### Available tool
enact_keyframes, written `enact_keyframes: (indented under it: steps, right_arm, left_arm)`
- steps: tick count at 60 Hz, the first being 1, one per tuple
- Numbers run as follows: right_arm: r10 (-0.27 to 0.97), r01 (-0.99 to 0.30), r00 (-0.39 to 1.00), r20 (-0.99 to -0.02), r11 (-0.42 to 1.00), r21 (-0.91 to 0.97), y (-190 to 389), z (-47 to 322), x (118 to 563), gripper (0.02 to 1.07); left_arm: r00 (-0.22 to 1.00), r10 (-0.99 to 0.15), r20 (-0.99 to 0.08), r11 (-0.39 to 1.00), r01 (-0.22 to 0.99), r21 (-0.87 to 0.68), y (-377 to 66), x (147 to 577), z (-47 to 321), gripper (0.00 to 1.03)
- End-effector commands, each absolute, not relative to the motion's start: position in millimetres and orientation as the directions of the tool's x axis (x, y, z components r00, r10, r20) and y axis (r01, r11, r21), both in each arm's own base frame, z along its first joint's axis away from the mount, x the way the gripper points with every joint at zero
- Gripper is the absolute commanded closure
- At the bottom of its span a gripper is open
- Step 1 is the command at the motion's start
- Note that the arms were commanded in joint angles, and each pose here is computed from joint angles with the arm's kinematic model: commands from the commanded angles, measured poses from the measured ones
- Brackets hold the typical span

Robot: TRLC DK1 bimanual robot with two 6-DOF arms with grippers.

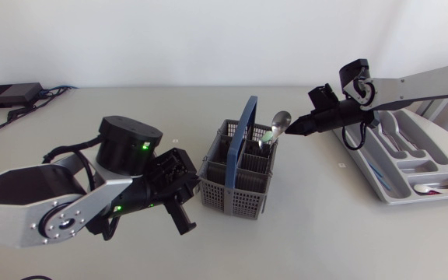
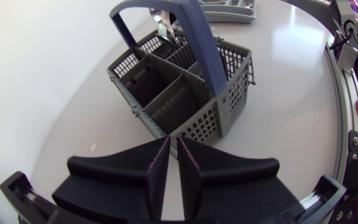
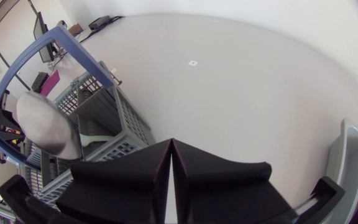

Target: Sort the cutlery from the basket into the organizer compartments.

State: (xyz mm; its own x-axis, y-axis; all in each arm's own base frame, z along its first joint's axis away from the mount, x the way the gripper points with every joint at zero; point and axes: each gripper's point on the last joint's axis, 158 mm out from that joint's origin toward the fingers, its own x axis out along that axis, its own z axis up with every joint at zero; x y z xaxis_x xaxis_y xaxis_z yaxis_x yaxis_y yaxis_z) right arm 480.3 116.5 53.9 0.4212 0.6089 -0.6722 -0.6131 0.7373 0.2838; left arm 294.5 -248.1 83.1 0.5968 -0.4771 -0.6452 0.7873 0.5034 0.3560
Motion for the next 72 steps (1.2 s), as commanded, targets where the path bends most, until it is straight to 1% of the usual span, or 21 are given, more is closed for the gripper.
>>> enact_keyframes:
  steps: [1,14,26,47,52,56,72]
  right_arm:
    - [0.642,-0.613,0.396,-0.656,0.717,0.332,129.6,48.7,484.4,1.01]
    - [0.717,-0.640,0.340,-0.608,0.650,0.409,145.1,51.1,475.3,1.01]
    - [0.762,-0.661,0.294,-0.577,0.598,0.452,152.6,56.9,452.6,1.01]
    - [0.775,-0.684,0.243,-0.584,0.564,0.463,150.5,56.4,399.8,1.01]
    - [0.773,-0.688,0.234,-0.590,0.560,0.462,147.4,56.5,386.2,1.01]
    - [0.772,-0.690,0.215,-0.598,0.554,0.466,145.7,54.3,367.0,1.01]
    - [0.766,-0.699,0.203,-0.610,0.550,0.458,144.1,60.4,330.2,1.01]
  left_arm:
    - [0.582,-0.471,-0.663,0.492,0.797,0.350,-246.2,298.5,70.2,0.96]
    - [0.586,-0.475,-0.656,0.506,0.792,0.341,-251.4,312.2,64.5,0.96]
    - [0.619,-0.466,-0.633,0.539,0.765,0.352,-248.4,331.8,67.6,0.96]
    - [0.682,-0.420,-0.599,0.610,0.701,0.370,-223.3,369.9,70.9,0.96]
    - [0.685,-0.417,-0.598,0.622,0.695,0.361,-218.1,377.8,69.2,0.96]
    - [0.691,-0.414,-0.592,0.630,0.687,0.362,-214.7,387.7,70.2,0.96]
    - [0.693,-0.412,-0.592,0.644,0.681,0.349,-206.9,411.4,68.6,0.96]
